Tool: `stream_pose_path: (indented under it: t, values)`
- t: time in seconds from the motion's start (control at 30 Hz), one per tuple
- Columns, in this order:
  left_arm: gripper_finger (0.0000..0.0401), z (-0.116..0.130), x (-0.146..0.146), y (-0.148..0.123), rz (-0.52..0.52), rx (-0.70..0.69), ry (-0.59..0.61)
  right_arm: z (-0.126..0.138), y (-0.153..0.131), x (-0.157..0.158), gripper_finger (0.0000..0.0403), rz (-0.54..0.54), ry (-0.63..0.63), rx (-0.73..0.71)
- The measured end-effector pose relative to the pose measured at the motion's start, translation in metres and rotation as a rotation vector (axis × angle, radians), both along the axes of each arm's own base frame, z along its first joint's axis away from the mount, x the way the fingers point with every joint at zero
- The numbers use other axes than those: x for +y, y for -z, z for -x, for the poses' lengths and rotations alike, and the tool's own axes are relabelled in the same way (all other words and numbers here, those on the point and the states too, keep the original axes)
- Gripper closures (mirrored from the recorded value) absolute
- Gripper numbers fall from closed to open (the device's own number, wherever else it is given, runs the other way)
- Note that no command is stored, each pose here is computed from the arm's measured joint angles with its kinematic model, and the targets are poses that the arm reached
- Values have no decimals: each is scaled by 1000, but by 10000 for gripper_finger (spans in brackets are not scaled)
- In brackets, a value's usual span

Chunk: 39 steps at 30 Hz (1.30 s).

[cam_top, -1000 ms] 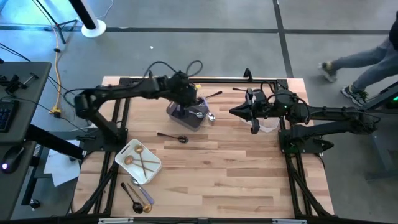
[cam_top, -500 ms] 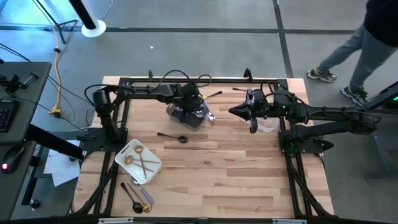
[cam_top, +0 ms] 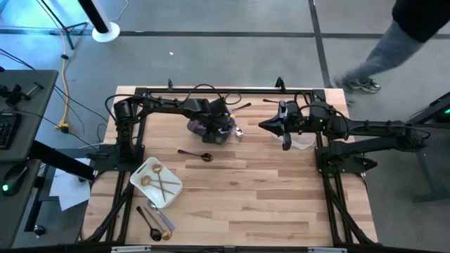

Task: Sort silverware by color (type)
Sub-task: Put the center purple spoon into the black bin, then adjust the white bin

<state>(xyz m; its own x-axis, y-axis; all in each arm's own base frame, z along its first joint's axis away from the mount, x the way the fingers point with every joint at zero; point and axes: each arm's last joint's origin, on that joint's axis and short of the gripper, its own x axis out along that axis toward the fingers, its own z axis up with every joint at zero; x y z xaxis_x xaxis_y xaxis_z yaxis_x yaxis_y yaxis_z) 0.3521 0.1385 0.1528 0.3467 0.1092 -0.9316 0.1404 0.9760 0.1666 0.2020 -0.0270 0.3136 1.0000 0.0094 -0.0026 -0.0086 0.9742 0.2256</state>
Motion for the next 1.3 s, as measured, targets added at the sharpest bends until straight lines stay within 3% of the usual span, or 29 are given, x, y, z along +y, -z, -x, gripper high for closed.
stream_pose_path:
  t: [1.0,1.3]
  values:
    - [323,5,-2,-2,6,38,8,0,0,0,402,0,-1,0]
    - [266,6,-3,-13,5,3,21,0,0,0,402,0,-1,0]
